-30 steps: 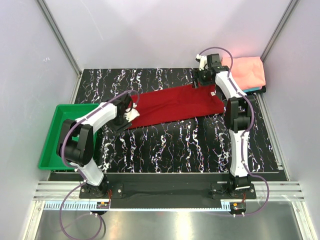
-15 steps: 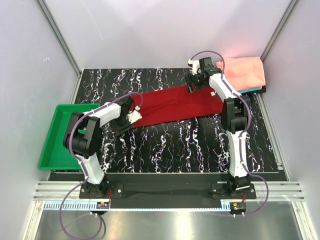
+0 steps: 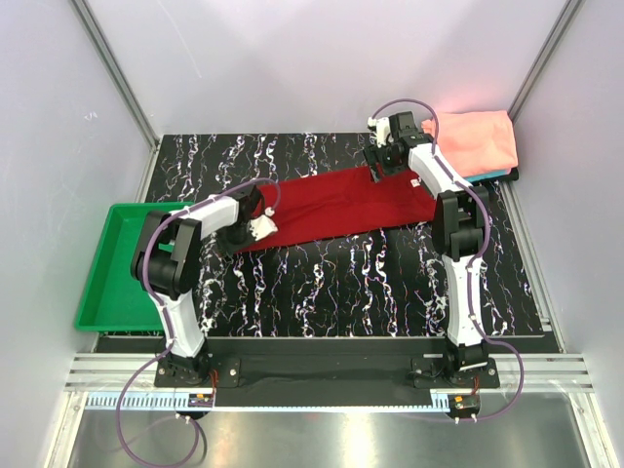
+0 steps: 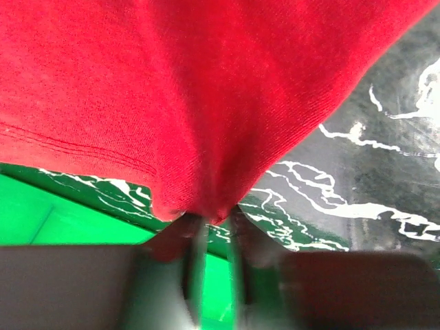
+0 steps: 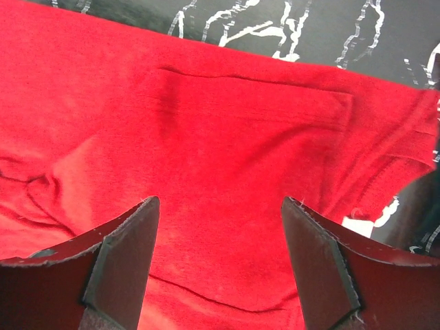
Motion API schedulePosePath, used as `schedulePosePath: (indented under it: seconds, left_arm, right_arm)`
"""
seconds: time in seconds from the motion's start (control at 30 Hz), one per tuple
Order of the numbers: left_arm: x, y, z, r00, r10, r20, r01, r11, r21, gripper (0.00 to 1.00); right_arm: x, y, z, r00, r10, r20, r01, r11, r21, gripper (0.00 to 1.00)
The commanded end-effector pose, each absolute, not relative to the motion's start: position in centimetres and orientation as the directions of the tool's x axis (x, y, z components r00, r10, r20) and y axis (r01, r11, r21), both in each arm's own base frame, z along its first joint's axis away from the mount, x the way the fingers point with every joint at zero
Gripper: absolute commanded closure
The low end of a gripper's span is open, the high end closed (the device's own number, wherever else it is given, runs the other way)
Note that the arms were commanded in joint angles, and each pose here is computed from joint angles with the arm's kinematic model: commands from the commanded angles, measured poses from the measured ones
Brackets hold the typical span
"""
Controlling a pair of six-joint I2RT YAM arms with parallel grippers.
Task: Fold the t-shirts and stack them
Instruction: Fold the tshirt
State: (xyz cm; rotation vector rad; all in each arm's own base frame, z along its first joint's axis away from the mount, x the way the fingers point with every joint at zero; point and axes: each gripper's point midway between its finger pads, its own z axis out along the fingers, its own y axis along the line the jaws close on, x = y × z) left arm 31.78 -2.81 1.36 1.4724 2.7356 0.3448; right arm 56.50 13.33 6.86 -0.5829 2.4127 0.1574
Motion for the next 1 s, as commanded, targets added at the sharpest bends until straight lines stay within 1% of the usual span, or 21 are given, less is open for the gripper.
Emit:
schedulePosePath:
  seconds: [0.0,0.03,0.17,0.2,0.3,0.5,0.7,0.97]
  left_arm:
    - [31.3,-3.5,1.8,-0.562,0.823,0.08,0.824,0.548,0.146,0.92]
    - [30.9,-3.5,2.1,-0.564,0.821,0.084,0.823,0.552,0.131,1.0]
    - [28.8,-4.3,2.9,-0.542,0.832,0.115,0.84,0.534,0.096,1.0]
    - [27.9,-4.3,2.9,-0.531,0.836,0.136,0.847,0.525,0.077,1.0]
    - [25.9,-5.2,3.2,-0.487,0.86,0.155,0.872,0.488,0.035,1.0]
    - [22.2,-6.8,3.8,-0.435,0.883,0.176,0.892,0.449,-0.045,1.0]
    - [19.9,-8.4,4.7,-0.39,0.904,0.176,0.911,0.406,-0.07,1.0]
    - [17.6,-11.0,5.5,-0.295,0.938,0.182,0.941,0.318,-0.114,1.0]
  right_arm:
    - [57.4,12.7,12.7,-0.609,-0.382,-0.695,-0.429,0.896,-0.117,0.21]
    - [57.2,12.3,12.5,-0.616,-0.381,-0.689,-0.419,0.9,-0.123,0.21]
    - [56.2,11.7,12.4,-0.645,-0.338,-0.686,-0.38,0.92,-0.095,0.22]
    - [55.8,11.5,12.2,-0.664,-0.317,-0.677,-0.366,0.927,-0.075,0.22]
    - [54.7,11.9,11.1,-0.703,-0.303,-0.644,-0.377,0.926,-0.024,0.22]
    - [54.5,12.7,10.2,-0.743,-0.232,-0.628,-0.349,0.935,0.067,0.21]
    - [52.5,13.3,7.9,-0.812,-0.171,-0.559,-0.305,0.94,0.156,0.21]
    - [52.2,13.7,5.3,-0.841,-0.163,-0.515,-0.287,0.943,0.17,0.21]
